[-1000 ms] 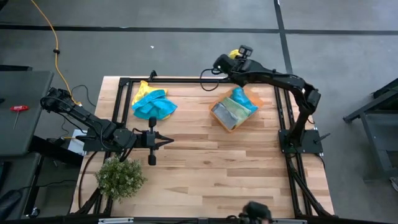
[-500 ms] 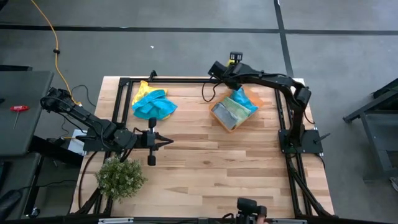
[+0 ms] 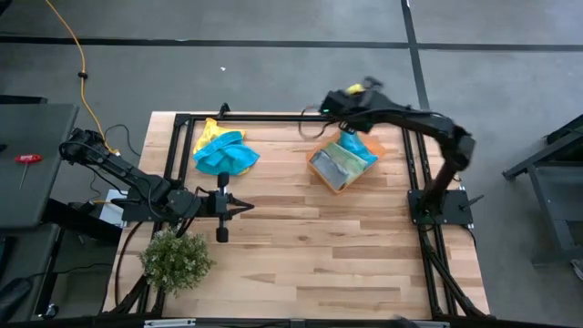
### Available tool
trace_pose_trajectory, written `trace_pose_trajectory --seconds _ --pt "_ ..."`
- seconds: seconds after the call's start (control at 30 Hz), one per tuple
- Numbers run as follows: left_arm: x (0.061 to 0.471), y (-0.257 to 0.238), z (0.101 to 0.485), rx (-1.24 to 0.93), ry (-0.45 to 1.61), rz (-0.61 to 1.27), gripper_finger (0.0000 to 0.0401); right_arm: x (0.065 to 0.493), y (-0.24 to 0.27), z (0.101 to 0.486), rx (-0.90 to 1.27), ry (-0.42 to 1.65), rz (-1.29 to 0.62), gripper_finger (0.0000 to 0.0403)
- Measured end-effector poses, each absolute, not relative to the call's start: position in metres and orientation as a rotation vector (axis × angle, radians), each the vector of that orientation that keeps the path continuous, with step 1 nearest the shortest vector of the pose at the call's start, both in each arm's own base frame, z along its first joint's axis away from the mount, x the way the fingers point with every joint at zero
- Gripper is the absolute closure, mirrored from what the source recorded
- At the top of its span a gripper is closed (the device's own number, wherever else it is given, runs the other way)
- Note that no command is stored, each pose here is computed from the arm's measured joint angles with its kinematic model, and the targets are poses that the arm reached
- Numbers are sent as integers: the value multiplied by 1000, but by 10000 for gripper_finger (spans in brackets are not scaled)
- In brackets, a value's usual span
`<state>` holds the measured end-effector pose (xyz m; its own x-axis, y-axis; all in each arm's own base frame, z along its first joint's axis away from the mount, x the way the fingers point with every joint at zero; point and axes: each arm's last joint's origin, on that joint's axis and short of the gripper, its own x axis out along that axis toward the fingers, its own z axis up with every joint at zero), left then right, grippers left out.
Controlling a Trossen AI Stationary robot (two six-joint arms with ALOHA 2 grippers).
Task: Fold microfiber towels
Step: Put the right folded yellow microfiber cloth into the orange bin
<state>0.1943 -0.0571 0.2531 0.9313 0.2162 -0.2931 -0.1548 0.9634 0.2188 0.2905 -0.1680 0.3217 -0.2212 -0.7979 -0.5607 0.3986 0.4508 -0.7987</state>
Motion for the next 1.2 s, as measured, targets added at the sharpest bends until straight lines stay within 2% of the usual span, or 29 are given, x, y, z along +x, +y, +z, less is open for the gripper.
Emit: trace_pose_trajectory --seconds 0.17,0.3,0.43,0.53,0.77,0.97,1.13,1.2 --pt "194 -57 253 194 321 191 401 235 -139 365 222 1072 -1355 401" --pt "194 -57 253 194 321 192 401 209 -110 391 474 857 -1357 395" --pt "194 -57 252 200 331 192 401 200 -86 404 547 747 -1312 400" --pt "194 -56 251 239 350 187 401 199 -76 406 561 624 -1372 400" --pt "193 -56 251 250 349 185 401 209 -85 334 572 720 -1314 401" --pt "194 -54 251 219 346 211 401 167 -86 306 677 506 -1215 402" --pt "214 -25 239 153 376 439 401 140 -73 290 723 333 -1026 402" --pt "230 -4 229 137 398 471 401 134 -68 287 727 247 -974 402"
